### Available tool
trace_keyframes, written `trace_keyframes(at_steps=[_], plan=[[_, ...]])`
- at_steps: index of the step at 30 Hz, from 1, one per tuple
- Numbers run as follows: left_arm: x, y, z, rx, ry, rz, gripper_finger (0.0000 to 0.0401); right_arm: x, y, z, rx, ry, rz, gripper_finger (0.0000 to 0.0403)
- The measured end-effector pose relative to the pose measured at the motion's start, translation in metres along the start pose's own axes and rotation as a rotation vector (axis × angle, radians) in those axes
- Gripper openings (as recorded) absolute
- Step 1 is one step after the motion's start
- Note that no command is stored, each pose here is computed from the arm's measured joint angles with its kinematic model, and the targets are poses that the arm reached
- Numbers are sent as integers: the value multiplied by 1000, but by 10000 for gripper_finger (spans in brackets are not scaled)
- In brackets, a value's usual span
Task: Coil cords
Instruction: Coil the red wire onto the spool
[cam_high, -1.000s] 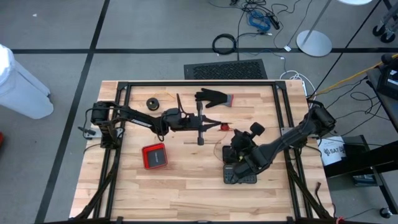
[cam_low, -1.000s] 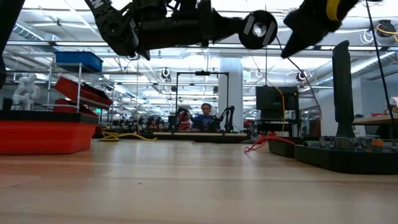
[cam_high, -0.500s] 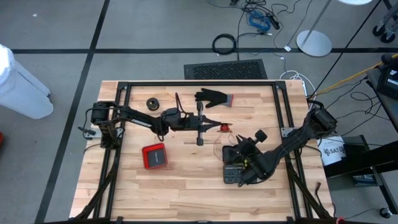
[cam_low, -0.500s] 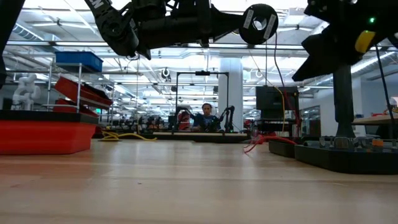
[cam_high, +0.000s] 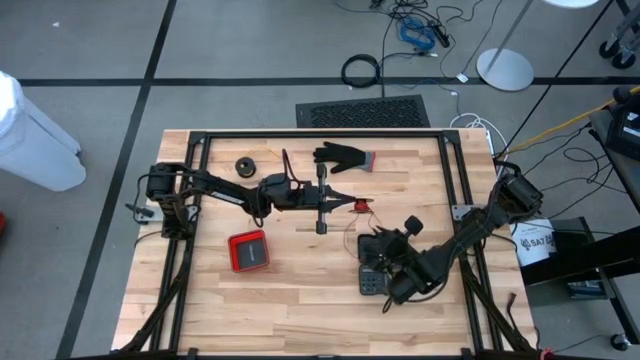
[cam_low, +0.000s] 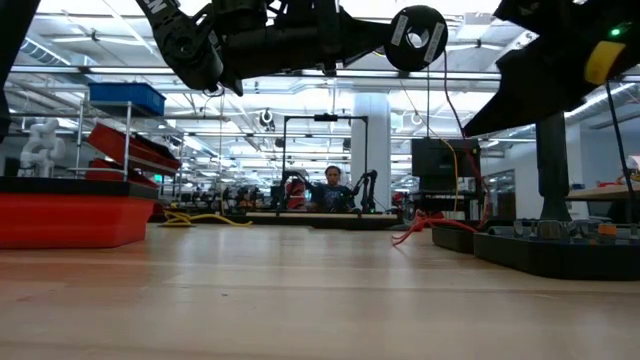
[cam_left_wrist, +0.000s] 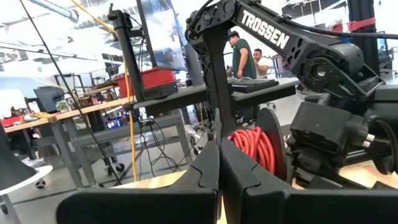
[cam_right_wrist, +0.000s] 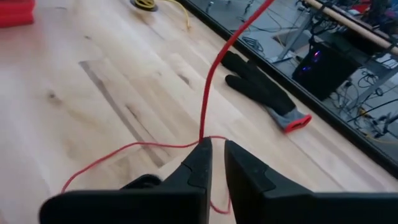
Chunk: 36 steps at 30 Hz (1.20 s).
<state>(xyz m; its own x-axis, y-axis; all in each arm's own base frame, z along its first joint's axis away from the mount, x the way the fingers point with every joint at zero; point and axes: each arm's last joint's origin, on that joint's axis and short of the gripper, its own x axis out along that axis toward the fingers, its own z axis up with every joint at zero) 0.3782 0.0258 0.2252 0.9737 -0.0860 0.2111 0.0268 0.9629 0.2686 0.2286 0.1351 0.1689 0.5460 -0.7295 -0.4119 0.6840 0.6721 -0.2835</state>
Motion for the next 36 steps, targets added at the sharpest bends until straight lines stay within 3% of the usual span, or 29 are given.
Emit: trace_keyframes(at_steps=[11, 28, 32, 36], plan=[[0, 0, 0, 5, 1, 0, 0, -9, 5, -2, 55, -15, 49, 74], [0, 0, 0, 0, -4, -10, 0, 10, 3, 6, 48, 0, -7, 75], [0, 0, 0, 0, -6, -9, 0, 15, 1, 7, 51, 29, -18, 60], [0, 0, 1, 1, -8, -9, 0, 22, 3, 9, 70, 35, -26, 11]])
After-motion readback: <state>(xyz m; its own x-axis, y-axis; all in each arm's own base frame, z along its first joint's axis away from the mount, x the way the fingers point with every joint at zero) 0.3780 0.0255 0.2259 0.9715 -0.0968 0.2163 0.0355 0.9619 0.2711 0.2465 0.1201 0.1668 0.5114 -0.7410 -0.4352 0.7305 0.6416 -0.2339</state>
